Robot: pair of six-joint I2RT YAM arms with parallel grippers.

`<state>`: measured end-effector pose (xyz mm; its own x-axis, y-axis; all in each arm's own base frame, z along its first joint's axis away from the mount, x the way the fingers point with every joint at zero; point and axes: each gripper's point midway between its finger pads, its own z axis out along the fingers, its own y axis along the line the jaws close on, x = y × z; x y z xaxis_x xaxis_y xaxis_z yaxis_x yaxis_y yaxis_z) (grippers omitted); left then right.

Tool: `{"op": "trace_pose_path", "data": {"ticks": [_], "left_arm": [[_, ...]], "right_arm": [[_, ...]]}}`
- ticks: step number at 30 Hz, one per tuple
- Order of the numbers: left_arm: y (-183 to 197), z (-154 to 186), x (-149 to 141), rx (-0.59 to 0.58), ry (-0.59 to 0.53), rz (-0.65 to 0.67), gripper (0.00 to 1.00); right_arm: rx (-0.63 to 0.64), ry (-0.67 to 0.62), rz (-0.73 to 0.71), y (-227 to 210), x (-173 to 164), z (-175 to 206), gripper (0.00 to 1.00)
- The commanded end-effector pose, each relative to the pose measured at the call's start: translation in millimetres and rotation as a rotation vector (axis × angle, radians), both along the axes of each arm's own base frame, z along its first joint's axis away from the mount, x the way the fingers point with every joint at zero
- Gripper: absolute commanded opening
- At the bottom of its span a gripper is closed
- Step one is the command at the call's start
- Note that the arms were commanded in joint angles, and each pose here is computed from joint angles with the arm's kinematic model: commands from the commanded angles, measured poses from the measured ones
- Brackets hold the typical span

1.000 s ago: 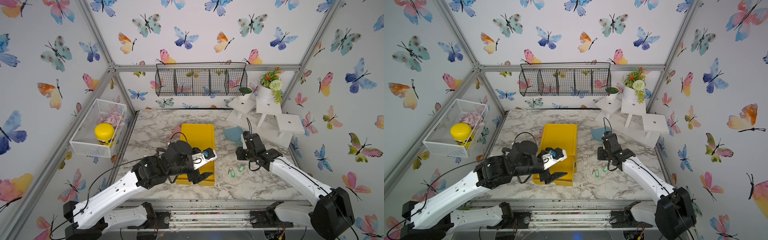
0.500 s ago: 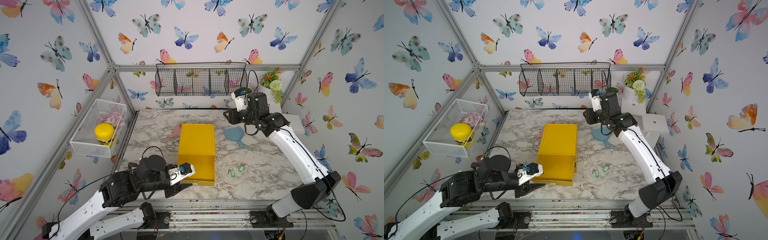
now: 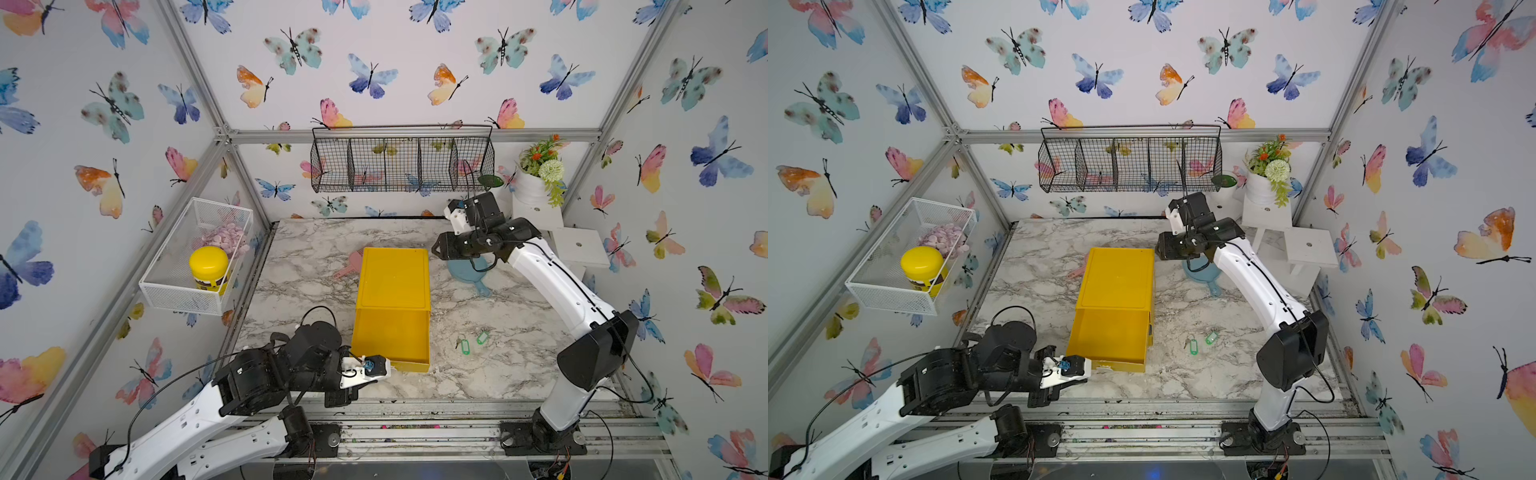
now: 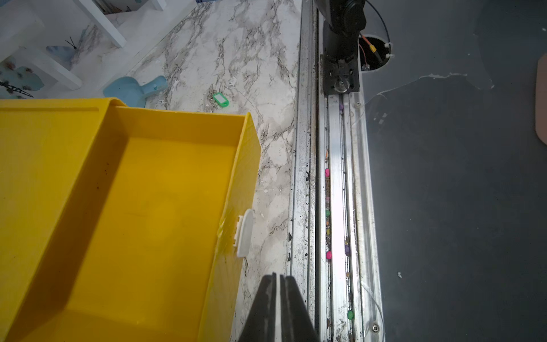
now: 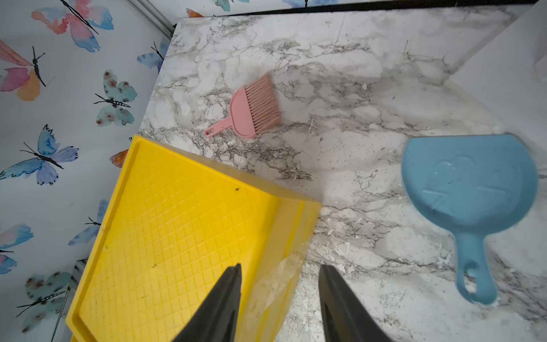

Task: Take the keys out of the drawer
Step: Close the drawer in the storage box.

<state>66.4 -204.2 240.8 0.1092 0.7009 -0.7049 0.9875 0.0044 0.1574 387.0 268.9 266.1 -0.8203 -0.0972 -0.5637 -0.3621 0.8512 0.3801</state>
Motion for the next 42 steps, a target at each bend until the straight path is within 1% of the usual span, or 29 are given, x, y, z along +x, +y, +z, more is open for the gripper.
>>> {"op": "trace_pose_path", "data": {"ticks": [1, 8, 15, 20, 23, 28, 34, 38, 42], "left_arm": [[-3, -15, -1, 0.042, -0.025, -0.065, 0.12], [-12, -21, 21, 0.033, -0.108, -0.005, 0.16], [-21, -28, 36, 0.010, -0.127, 0.064, 0.17], [-18, -40, 49, 0.048, -0.162, 0.122, 0.18], [-18, -39, 55, 0.056, -0.176, 0.143, 0.18], [-17, -35, 72, 0.056, -0.228, 0.225, 0.18], [-26, -32, 88, 0.038, -0.264, 0.284, 0.18], [-24, -42, 104, 0.066, -0.313, 0.343, 0.18], [-28, -46, 113, 0.079, -0.329, 0.373, 0.18]], "right_arm": [[0.079, 0.037, -0.007, 10, -6, 3, 0.49], [0.132, 0.069, -0.024, 17, -7, 0, 0.49], [0.183, 0.074, -0.011, 21, -13, 1, 0.50], [0.168, 0.134, 0.006, 24, -18, -17, 0.51], [0.163, 0.160, 0.026, 29, -20, -24, 0.48], [0.170, 0.155, 0.046, 36, -23, -24, 0.44], [0.169, 0.169, 0.077, 40, -24, -27, 0.43], [0.174, 0.188, 0.093, 44, -25, -33, 0.43], [0.181, 0.185, 0.104, 47, -24, -33, 0.43]]}}
